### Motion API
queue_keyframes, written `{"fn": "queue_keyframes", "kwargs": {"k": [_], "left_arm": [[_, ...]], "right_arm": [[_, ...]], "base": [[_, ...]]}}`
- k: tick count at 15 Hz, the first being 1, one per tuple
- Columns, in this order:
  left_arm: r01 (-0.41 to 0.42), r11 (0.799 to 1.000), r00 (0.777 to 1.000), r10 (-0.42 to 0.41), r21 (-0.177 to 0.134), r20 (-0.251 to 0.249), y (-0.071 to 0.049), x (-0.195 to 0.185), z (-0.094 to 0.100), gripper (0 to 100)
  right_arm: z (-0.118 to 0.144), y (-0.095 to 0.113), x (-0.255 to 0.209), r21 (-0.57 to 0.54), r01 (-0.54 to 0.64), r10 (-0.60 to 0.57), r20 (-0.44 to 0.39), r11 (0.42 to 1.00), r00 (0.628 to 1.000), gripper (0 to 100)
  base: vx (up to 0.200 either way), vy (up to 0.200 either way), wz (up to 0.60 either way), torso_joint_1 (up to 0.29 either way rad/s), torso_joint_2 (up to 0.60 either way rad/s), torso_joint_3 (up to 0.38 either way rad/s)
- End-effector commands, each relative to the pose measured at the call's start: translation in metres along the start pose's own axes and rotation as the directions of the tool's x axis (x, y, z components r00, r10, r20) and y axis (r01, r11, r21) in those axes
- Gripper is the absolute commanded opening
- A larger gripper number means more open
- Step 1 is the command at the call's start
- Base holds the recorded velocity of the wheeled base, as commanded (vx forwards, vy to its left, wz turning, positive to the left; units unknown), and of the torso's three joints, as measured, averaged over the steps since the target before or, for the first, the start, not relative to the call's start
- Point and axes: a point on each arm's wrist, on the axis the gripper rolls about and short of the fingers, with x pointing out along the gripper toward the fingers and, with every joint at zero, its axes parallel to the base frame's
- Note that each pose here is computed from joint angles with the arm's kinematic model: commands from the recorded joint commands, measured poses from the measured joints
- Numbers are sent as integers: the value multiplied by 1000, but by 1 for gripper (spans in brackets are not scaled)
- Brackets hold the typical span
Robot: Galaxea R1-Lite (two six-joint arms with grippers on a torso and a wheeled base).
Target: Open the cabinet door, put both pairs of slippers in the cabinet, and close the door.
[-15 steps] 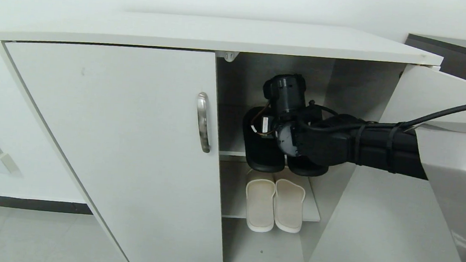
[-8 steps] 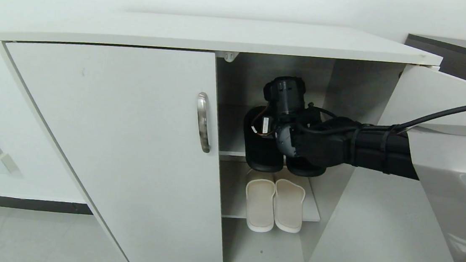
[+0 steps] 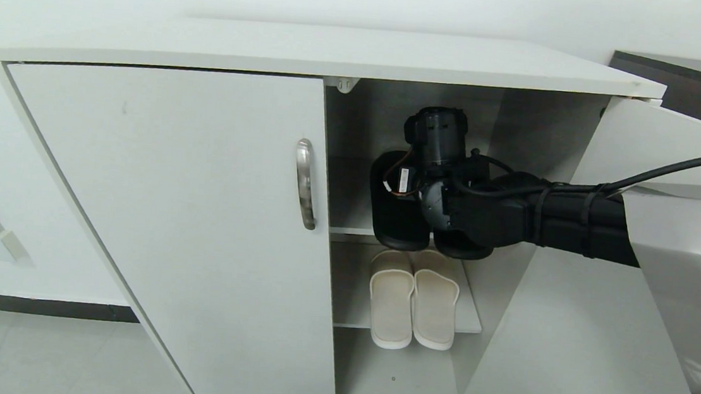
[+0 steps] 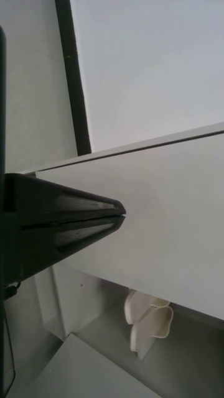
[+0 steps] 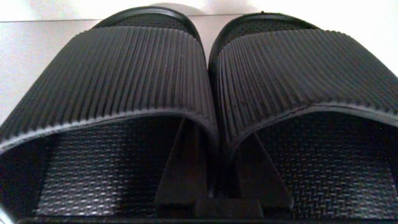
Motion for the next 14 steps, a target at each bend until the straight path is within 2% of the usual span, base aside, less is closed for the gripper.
{"fn": "queue_keyframes", "kwargs": {"k": [1, 3, 4, 7, 14], "left_arm": [[0, 1000, 1000, 0, -1, 0, 0, 0, 0, 0], [0, 1000, 1000, 0, -1, 0, 0, 0, 0, 0], [0, 1000, 1000, 0, -1, 0, 0, 0, 0, 0], [0, 1000, 1000, 0, -1, 0, 0, 0, 0, 0], [0, 1000, 1000, 0, -1, 0, 0, 0, 0, 0]], "right_arm": [[2, 0, -2, 0, -2, 2, 1, 1000, 1000, 0], [-1, 0, 0, -10, 2, -2, -8, 1000, 1000, 0], [-2, 0, 0, -15, 3, -3, -13, 1000, 1000, 100], [-5, -1, 0, -33, 8, -9, -36, 999, 999, 100], [4, 4, -17, -21, -17, 17, -23, 1000, 1000, 100]], "base": [[0, 0, 0, 0, 0, 0], [0, 0, 0, 0, 0, 0], [0, 0, 0, 0, 0, 0], [0, 0, 0, 0, 0, 0], [0, 0, 0, 0, 0, 0]]}}
